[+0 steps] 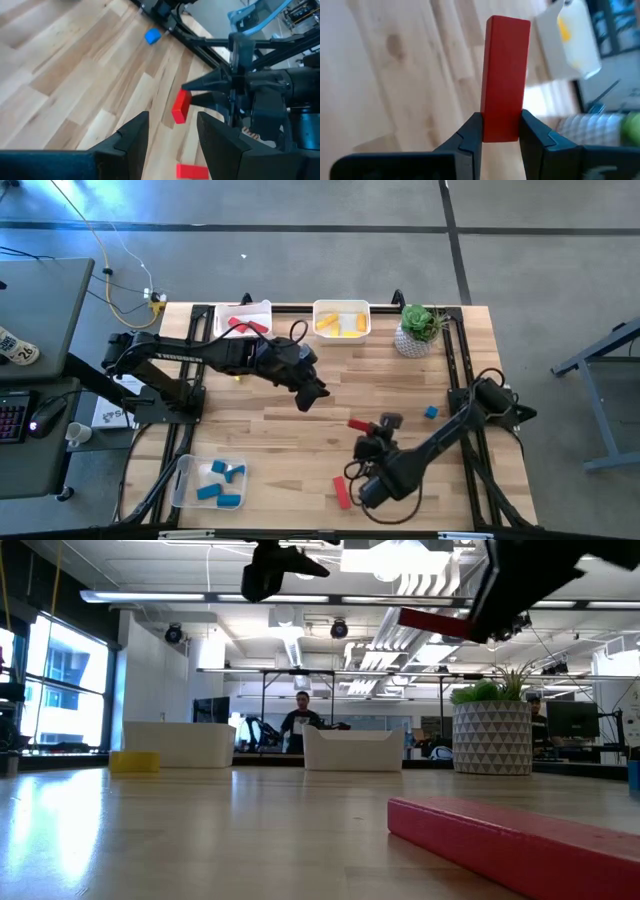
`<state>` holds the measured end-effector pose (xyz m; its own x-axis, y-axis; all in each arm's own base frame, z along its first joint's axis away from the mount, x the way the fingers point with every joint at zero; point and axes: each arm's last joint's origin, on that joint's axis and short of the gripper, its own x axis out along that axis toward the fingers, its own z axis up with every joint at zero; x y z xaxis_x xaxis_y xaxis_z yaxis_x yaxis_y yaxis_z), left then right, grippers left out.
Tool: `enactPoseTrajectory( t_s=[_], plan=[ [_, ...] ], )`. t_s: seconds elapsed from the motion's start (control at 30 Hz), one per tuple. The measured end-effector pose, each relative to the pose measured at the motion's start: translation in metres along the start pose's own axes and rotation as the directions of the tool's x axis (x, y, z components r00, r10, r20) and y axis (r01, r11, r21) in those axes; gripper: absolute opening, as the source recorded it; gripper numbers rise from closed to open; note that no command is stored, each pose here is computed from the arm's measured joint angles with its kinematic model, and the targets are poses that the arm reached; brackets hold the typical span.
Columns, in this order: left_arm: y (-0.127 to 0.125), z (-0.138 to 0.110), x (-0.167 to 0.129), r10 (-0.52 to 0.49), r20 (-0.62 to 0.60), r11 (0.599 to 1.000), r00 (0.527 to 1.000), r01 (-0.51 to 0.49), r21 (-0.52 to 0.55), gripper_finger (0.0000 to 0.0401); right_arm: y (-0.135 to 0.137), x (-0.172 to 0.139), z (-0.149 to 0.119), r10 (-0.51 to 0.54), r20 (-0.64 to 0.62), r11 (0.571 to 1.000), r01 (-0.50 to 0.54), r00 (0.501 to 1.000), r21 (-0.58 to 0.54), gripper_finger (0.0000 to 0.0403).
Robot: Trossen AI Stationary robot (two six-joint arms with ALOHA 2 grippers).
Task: Sort & place blocks by color
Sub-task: Put the red block into the left white bin
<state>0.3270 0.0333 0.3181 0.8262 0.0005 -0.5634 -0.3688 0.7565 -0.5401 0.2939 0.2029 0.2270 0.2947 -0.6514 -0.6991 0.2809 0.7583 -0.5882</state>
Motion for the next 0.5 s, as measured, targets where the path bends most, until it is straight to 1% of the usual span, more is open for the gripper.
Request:
enactPoseTrajectory(
  t_s=[0.17, 0.37, 0.5],
  plan=[
    [0.002, -0.003, 0.0, 0.016, -0.038, 0.999, 0.999, -0.017, -0.029, 0.0156, -0.007, 0.012, 0.013, -0.04, 0.044, 0.995, 0.043, 0.998, -0.086, 0.0071],
    [0.001, -0.005, 0.0, -0.022, -0.077, 0.998, 0.997, 0.017, -0.054, 0.0156, -0.008, 0.022, 0.028, -0.028, 0.101, 0.987, 0.044, 0.994, -0.157, 0.0071],
    [0.001, -0.008, 0.0, -0.013, -0.104, 0.998, 0.995, 0.006, -0.07, 0.0156, -0.009, 0.022, 0.037, -0.009, 0.159, 0.982, 0.038, 0.987, -0.185, 0.0071]
  ],
)
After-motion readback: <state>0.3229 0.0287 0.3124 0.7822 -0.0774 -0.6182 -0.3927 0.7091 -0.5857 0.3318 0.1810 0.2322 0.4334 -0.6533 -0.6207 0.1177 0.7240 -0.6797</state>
